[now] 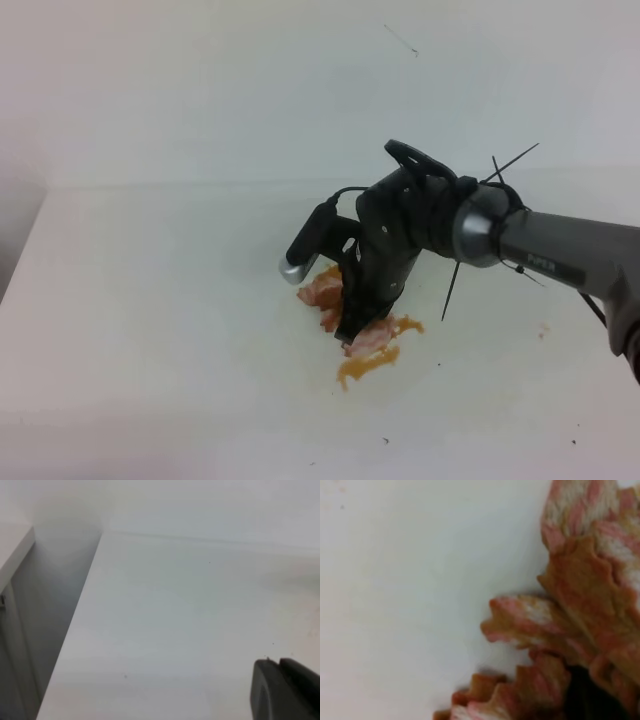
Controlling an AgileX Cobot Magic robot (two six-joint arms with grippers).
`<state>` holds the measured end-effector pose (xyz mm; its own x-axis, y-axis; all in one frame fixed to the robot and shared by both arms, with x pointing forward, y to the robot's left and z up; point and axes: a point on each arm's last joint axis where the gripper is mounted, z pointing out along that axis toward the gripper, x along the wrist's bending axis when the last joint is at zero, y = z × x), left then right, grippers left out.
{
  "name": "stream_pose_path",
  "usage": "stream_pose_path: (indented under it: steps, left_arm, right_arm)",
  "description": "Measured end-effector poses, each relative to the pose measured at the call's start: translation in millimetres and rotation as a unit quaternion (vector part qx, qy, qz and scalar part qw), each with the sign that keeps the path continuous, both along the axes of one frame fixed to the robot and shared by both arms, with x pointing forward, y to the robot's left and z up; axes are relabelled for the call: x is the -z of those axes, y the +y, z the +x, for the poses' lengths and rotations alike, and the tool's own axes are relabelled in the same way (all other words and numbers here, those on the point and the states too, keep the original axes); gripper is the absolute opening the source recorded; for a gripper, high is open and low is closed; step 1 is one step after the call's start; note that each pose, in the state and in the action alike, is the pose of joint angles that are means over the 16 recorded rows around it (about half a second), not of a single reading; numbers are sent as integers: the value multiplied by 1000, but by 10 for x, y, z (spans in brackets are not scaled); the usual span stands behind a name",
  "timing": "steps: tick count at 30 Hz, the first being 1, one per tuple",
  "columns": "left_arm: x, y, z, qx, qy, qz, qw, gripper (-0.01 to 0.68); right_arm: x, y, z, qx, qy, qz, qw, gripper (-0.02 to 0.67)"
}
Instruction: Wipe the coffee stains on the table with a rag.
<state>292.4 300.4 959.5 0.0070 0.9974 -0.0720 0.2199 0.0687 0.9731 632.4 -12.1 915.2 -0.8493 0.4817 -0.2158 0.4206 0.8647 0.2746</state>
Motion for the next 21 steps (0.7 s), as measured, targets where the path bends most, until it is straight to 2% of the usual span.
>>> stream_pose_path:
  steps: [7, 15, 21]
  left_arm:
    - [-1, 0, -1, 0, -1, 0, 1000, -3]
    - [-12, 0, -6, 0, -5, 0, 1000, -3]
    - [-13, 0, -7, 0, -6, 0, 1000, -3]
  right_arm:
    - [-341, -23, -9, 6, -17, 40, 999, -3]
    - [-895, -50, -196, 1, -33, 114, 993, -1]
    - [-1003, -143, -406, 6, -36, 158, 987, 1]
